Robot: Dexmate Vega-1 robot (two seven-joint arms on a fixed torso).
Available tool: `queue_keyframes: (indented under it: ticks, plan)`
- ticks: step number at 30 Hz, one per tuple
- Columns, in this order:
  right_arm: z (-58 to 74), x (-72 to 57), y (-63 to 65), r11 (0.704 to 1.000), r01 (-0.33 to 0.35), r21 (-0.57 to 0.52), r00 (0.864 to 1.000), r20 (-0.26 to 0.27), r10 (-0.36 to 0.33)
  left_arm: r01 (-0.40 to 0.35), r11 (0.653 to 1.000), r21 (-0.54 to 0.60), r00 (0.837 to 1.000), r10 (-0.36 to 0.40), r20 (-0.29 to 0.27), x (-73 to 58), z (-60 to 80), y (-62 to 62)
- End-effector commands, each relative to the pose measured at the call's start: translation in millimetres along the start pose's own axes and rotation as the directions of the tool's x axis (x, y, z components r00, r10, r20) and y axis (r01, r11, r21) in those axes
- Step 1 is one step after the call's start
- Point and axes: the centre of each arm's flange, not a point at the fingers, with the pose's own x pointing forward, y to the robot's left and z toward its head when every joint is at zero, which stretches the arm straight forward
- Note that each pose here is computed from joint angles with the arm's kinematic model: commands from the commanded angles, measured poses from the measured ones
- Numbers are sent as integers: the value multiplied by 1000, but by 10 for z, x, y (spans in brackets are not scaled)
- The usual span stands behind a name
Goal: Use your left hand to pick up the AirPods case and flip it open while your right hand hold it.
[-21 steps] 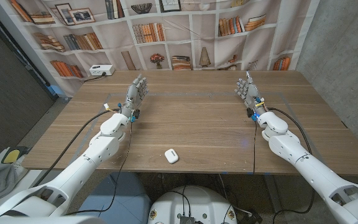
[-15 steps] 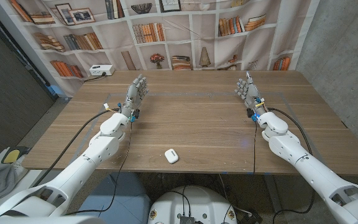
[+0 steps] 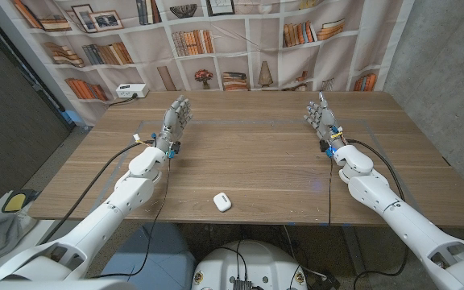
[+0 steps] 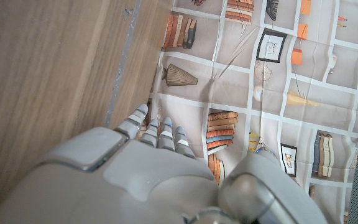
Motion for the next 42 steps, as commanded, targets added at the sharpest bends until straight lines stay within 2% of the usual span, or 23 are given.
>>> queue_keyframes:
  ticks: [1,13,21,33,37,40,42]
  plan:
    - [59,-50,75,1000,-18,-21,1000,-6,18,12,1000,10,1000,-12,26,-55,65,35]
    - [95,-64,49,1000,-22,-15,1000,0,22,1,999,54,1000,-3,30,-40,142,-42]
    - [127,-56,23,999,-22,-24,1000,7,22,-4,999,46,999,2,32,-88,126,-136]
    - [122,28,-60,999,-33,-44,999,9,33,12,997,74,999,-15,39,-29,102,-121]
    - [136,51,-87,994,-56,-97,998,3,56,24,994,105,999,-28,43,-4,94,-132]
    - [99,45,-73,997,-52,-58,999,8,52,24,993,112,999,-29,41,3,72,-132]
    - [109,44,-60,996,-50,-75,999,10,51,22,995,97,999,-26,42,10,35,-141]
